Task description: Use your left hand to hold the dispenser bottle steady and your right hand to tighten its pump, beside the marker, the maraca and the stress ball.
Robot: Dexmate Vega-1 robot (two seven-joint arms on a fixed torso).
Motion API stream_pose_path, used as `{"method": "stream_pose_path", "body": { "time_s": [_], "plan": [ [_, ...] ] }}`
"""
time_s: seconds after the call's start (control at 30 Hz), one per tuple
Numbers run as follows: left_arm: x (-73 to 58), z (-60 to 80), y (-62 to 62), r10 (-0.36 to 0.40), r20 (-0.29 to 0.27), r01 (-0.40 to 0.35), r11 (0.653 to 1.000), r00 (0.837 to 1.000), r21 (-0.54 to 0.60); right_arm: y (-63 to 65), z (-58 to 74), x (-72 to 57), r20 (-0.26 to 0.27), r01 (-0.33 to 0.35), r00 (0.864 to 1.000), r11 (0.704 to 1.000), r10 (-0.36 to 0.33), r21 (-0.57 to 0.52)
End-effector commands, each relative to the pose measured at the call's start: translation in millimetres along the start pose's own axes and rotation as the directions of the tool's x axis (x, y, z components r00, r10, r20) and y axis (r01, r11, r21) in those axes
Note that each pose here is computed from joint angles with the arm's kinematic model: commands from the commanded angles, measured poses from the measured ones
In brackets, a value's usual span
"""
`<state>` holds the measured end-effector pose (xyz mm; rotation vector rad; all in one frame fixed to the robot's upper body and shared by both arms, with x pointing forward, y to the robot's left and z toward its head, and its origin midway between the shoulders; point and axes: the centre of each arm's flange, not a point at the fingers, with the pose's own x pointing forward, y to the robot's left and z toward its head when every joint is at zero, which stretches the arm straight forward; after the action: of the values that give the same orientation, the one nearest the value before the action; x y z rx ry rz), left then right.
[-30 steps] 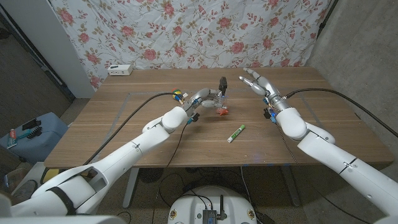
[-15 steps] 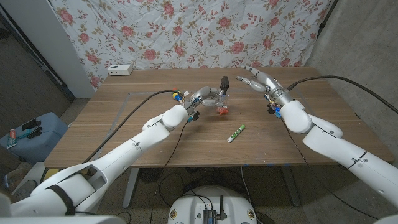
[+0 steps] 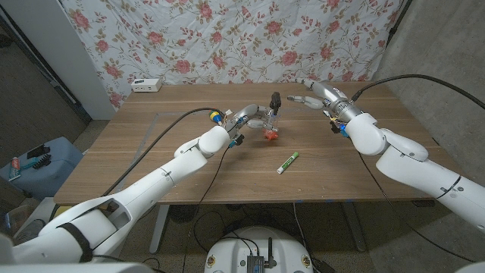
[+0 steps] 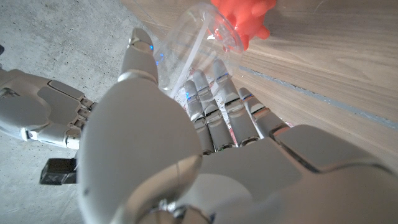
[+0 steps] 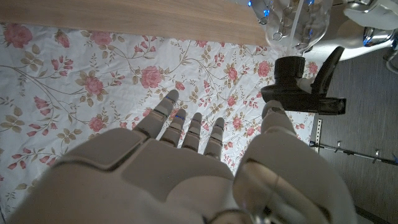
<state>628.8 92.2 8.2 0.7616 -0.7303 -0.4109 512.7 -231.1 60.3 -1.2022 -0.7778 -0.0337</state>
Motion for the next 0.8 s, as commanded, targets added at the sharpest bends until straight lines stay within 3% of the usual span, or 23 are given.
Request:
{"method": "stream_pose_path", "body": {
  "time_s": [0.03,0.43,0.8],
  "plan": [
    [0.9,-0.3,-0.2,-0.012,-0.001,0.012,1.000,1.000,0.018,-15.8,12.5,-3.6,0.009,-0.054,0.998,0.990,0.056,-0.132],
    [4.9,1.6,0.4,-0.029,-0.003,0.029,0.999,1.000,0.045,-26.4,26.6,2.3,0.014,-0.118,0.992,0.972,0.124,-0.203],
    [8.8,2.7,0.3,-0.039,-0.007,0.039,0.997,0.999,0.062,-34.6,39.2,7.1,0.007,-0.178,0.982,0.935,0.189,-0.306]
  ]
}}
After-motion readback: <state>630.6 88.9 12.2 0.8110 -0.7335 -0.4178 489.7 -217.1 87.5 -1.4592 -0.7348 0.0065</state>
